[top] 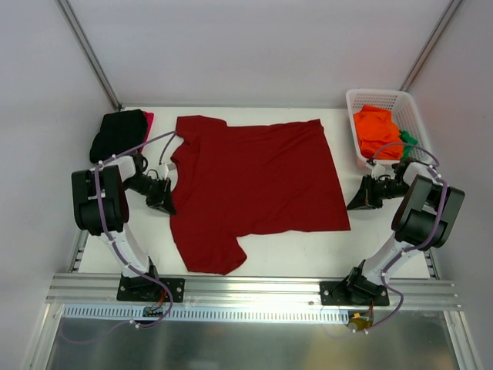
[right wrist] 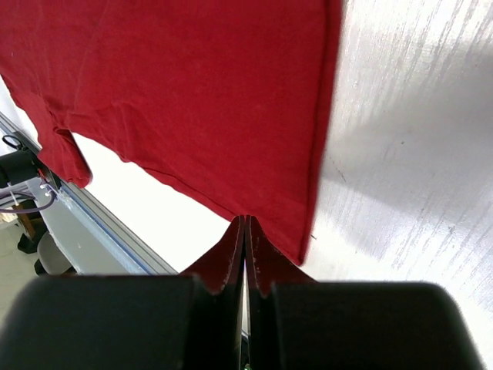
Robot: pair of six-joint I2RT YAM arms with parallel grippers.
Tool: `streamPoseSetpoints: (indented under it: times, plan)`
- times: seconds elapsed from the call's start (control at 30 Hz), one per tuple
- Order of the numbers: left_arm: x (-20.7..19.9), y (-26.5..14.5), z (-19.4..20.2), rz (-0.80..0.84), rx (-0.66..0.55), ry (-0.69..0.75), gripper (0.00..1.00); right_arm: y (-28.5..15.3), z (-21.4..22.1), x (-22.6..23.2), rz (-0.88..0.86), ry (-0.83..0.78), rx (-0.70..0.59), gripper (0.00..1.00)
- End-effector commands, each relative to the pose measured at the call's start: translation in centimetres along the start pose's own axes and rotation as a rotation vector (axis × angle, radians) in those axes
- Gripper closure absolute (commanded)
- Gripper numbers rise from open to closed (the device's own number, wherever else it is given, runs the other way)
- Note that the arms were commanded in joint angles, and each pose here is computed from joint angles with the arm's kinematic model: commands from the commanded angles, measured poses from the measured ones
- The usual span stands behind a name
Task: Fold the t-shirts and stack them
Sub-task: Flatten the tshirt out
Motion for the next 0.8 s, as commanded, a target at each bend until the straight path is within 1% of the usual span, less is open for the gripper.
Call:
streamPoseSetpoints:
  times: [0.0,0.07,0.1,0.17,0.2,0.27,0.3,0.33,0.37,0.4,0.43,0.47,0.57,0.67,0.7,0.77]
  plan:
    - [2.0,-1.9,1.5,-0.103,0.03,0.008,1.0,-1.0,-0.6,0.5,0.017,-0.034,-0.004,1.0]
    - [3.3,-2.8,1.3,-0.109,0.013,-0.018,1.0,-0.8,-0.4,0.4,0.017,-0.032,0.006,1.0]
    - [3.7,-3.1,1.2,-0.114,0.006,-0.024,1.0,-0.8,-0.4,0.3,0.018,-0.03,0.008,0.94]
    - [4.8,-3.7,0.9,-0.131,-0.007,-0.043,1.0,-0.6,-0.3,0.2,0.017,-0.026,0.013,0.9]
    - [5.3,-3.8,0.8,-0.135,-0.011,-0.051,1.0,-0.5,-0.3,0.1,0.018,-0.024,0.015,0.81]
    - [6.0,-4.6,0.2,-0.143,-0.039,-0.062,1.0,-0.4,-0.3,0.0,0.032,-0.024,0.015,0.67]
    - [6.2,-4.7,0.1,-0.145,-0.042,-0.067,0.94,-0.2,-0.4,-0.1,0.04,-0.034,0.014,0.56]
    - [6.3,-5.0,-0.3,-0.146,-0.056,-0.063,0.81,-0.2,-0.5,-0.1,0.049,-0.025,0.013,0.52]
    - [6.3,-5.2,-0.5,-0.135,-0.071,-0.07,0.44,-0.1,-0.6,-0.2,0.06,-0.031,0.012,0.49]
    - [6.2,-5.3,-0.7,-0.132,-0.08,-0.071,0.25,-0.1,-1.0,-0.3,0.071,-0.045,0.0,0.43]
    - [6.1,-5.5,-0.8,-0.129,-0.091,-0.069,0.08,0.0,-1.1,-0.2,0.075,-0.045,-0.003,0.42]
    - [5.8,-5.7,-1.0,-0.125,-0.107,-0.065,0.01,0.1,-1.4,0.0,0.069,-0.05,-0.014,0.41]
    - [5.0,-6.8,-1.4,-0.13,-0.17,-0.042,0.01,0.1,-2.5,1.0,0.023,-0.078,-0.052,0.39]
    - [3.8,-8.4,-1.6,-0.133,-0.238,-0.007,0.01,0.6,-3.2,2.8,-0.064,-0.122,-0.038,0.39]
    - [3.6,-8.9,-1.7,-0.142,-0.254,0.001,0.01,1.1,-3.1,4.1,-0.111,-0.149,-0.003,0.39]
    - [2.6,-10.5,-1.8,-0.167,-0.316,0.029,0.01,1.6,-3.7,5.8,-0.184,-0.191,0.006,0.39]
Point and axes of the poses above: each gripper's point midway between its finger pads, its own y axis out along the fingers, its own x axis along the line the jaws close on, z = x × y, the point moved 5 cm from there along -y, back along the fingers, and after that the axes turned 13 degrees about -y, right-handed, at the moved point
